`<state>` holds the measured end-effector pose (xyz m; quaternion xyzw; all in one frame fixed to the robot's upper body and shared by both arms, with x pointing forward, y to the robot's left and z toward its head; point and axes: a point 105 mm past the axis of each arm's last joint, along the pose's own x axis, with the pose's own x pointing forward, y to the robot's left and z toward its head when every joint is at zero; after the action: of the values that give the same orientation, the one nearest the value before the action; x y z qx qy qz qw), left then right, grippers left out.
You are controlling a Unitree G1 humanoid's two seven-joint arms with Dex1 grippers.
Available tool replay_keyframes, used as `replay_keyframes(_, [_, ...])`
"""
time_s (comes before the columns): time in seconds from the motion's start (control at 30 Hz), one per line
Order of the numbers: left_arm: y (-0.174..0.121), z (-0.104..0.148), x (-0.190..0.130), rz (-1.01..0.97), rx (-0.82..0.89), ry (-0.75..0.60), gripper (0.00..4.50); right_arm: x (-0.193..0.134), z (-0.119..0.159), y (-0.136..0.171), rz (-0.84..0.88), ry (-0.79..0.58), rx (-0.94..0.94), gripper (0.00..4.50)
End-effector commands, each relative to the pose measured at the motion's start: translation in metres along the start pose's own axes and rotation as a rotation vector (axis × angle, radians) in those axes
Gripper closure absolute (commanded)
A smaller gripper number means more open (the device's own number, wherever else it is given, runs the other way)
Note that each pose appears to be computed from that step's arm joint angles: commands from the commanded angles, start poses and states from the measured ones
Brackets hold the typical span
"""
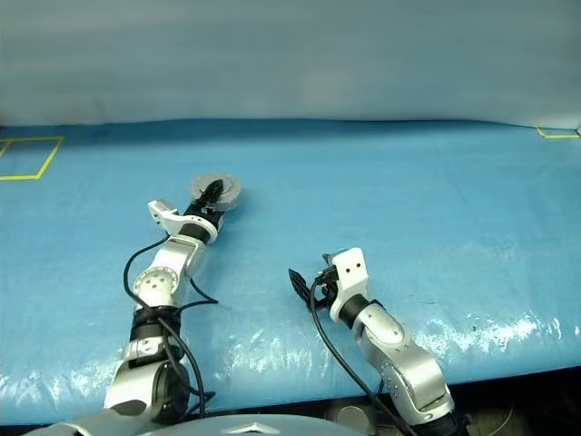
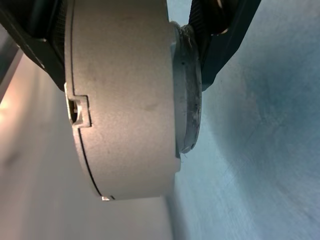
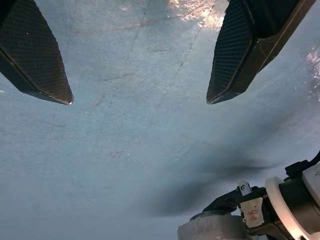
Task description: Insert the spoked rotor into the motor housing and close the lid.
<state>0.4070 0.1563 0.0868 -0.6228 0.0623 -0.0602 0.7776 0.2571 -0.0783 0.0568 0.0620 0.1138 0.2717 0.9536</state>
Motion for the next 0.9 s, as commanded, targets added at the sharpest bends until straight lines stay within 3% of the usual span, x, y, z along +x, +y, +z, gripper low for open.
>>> replay_keyframes(0.03, [-0.020,0.015,0.018,-0.055,0.075,-0.030,2.07,-0.004,0.011,-0.002,-0.025,-0.051,-0.051,0.00])
replay_keyframes(0.4, [-0.002,0.031,0.030,0.050,0.235,-0.030,2.07,-0.004,0.011,-0.001,-0.048,-0.077,-0.161,0.00])
replay_keyframes(0.6, [0.025,0.043,-0.002,0.109,0.260,-0.007,0.06,-0.003,0.006,0.004,-0.028,-0.062,-0.138,0.00])
replay_keyframes(0.9, [0.059,0.039,-0.097,0.233,0.261,0.085,0.01,0.003,0.003,0.005,0.011,-0.042,-0.133,0.00])
